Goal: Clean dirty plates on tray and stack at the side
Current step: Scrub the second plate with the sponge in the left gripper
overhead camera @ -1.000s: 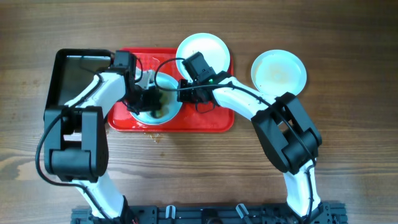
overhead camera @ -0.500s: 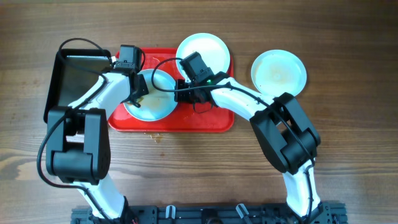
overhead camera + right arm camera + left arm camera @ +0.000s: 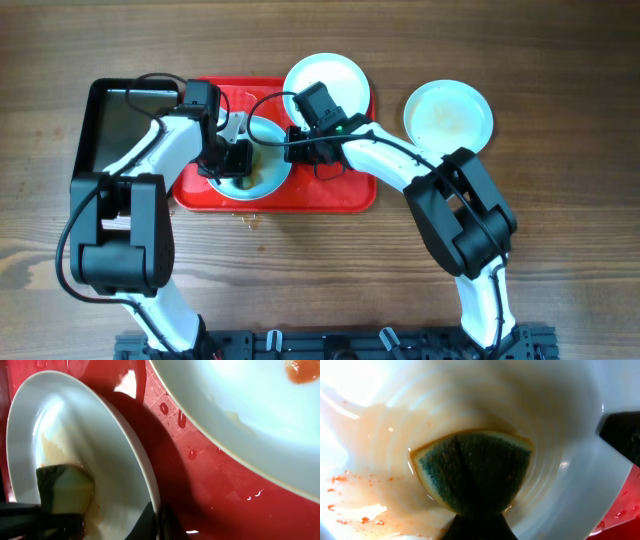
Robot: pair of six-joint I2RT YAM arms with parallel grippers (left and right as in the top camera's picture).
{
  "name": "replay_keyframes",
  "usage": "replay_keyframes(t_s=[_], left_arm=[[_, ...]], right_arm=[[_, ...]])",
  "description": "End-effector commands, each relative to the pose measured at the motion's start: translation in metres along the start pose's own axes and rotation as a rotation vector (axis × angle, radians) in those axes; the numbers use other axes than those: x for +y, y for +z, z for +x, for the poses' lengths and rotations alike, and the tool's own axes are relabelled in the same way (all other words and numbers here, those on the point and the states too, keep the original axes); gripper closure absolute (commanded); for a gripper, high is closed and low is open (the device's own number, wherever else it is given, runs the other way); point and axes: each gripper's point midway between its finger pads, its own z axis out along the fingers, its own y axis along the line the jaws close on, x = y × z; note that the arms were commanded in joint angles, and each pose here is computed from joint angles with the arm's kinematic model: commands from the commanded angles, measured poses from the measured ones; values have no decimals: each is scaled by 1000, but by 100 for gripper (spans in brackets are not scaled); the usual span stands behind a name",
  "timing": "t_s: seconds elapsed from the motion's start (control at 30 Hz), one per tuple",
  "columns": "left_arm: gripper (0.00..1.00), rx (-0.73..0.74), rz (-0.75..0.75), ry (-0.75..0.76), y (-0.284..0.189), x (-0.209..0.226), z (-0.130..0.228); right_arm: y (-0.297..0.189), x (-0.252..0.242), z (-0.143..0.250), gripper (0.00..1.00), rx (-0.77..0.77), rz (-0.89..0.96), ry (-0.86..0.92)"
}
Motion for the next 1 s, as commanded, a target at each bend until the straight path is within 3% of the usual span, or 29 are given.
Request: replay_keyframes(t_s=[0.0, 0.13, 0.23, 0.43, 0.53, 0.63, 0.77, 0.87, 0.93, 0.97], left_arm=[[96, -17, -319, -88, 23, 57, 1], [96, -193, -504, -205, 7, 85, -30], [96, -238, -605, -273, -1, 93, -31], [96, 126, -310, -234, 27, 27, 43], [96, 241, -41, -117, 31, -17, 61], [96, 230, 142, -2, 30, -46, 57], [96, 91, 156, 47, 35, -49, 24], [96, -22, 51, 1, 38, -33, -4], [96, -108, -225, -171, 33, 16, -18], [96, -169, -416, -340, 21, 49, -17]], right_arm=[[9, 2, 6, 96, 23, -12, -8], [9, 2, 6, 96, 23, -12, -9], [9, 1, 5, 96, 23, -11, -10], [9, 1, 6, 96, 23, -11, -10], [9, 1, 6, 96, 23, -11, -9], [9, 1, 6, 96, 23, -11, -9], [9, 1, 5, 96, 23, -11, -10], [9, 1, 5, 96, 23, -11, -10], [9, 2, 5, 96, 22, -12, -10], [9, 2, 5, 96, 22, -12, -11]])
